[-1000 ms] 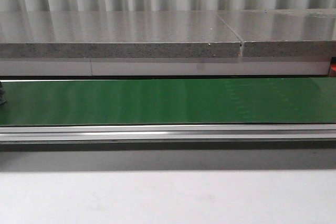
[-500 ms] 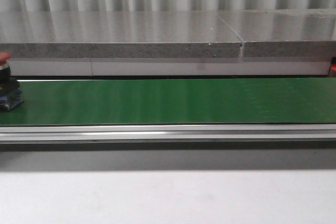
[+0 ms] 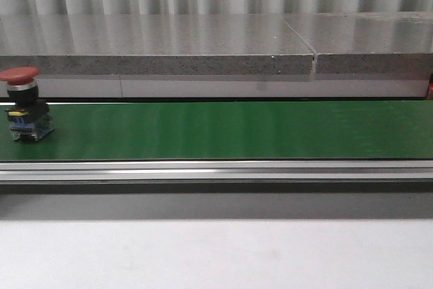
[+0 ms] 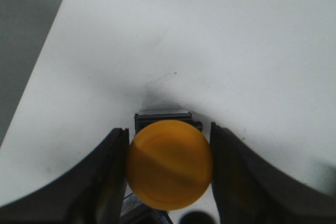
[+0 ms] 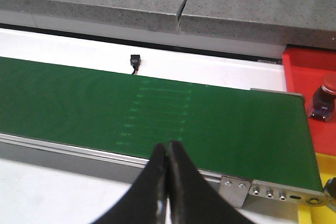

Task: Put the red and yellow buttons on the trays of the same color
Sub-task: 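Grasp a yellow push button from the table with the left gripper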

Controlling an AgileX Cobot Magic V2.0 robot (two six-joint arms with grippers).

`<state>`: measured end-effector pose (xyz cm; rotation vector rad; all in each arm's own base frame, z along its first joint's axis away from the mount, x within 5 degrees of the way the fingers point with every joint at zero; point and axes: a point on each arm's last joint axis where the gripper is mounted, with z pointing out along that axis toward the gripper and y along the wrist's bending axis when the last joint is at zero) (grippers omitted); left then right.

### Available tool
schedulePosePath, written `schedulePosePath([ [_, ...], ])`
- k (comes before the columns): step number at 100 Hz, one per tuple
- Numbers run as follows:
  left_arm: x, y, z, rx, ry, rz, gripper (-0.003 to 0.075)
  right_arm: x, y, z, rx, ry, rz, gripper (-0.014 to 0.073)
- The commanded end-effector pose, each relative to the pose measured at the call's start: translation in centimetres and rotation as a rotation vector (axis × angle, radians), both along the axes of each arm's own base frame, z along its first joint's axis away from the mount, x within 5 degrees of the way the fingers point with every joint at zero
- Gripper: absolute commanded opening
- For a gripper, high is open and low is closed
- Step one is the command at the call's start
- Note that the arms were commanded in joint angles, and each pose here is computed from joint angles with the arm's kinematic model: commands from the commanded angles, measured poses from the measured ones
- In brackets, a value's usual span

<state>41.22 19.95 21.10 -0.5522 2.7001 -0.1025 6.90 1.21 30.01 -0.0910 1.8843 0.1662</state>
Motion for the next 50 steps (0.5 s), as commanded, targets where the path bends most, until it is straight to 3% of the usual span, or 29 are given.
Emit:
schedulePosePath([
  [1, -0.4, -0.9, 6.0, 0.072, -0.16, -0.015, 0.0206, 0.2, 0.0, 1.4, -0.004, -0.093, -0.004, -0.0066],
  [26, -1.4, -3.6, 10.5, 0.113, -0.244, -0.073, 0.0206, 0.2, 0.0, 1.4, -0.004, -0.093, -0.004, -0.0066],
  [50, -3.0, -7.1, 13.0, 0.122, -0.281, -0.139, 0.0206, 0.2, 0.0, 1.4, -0.004, -0.093, -0.004, -0.0066],
])
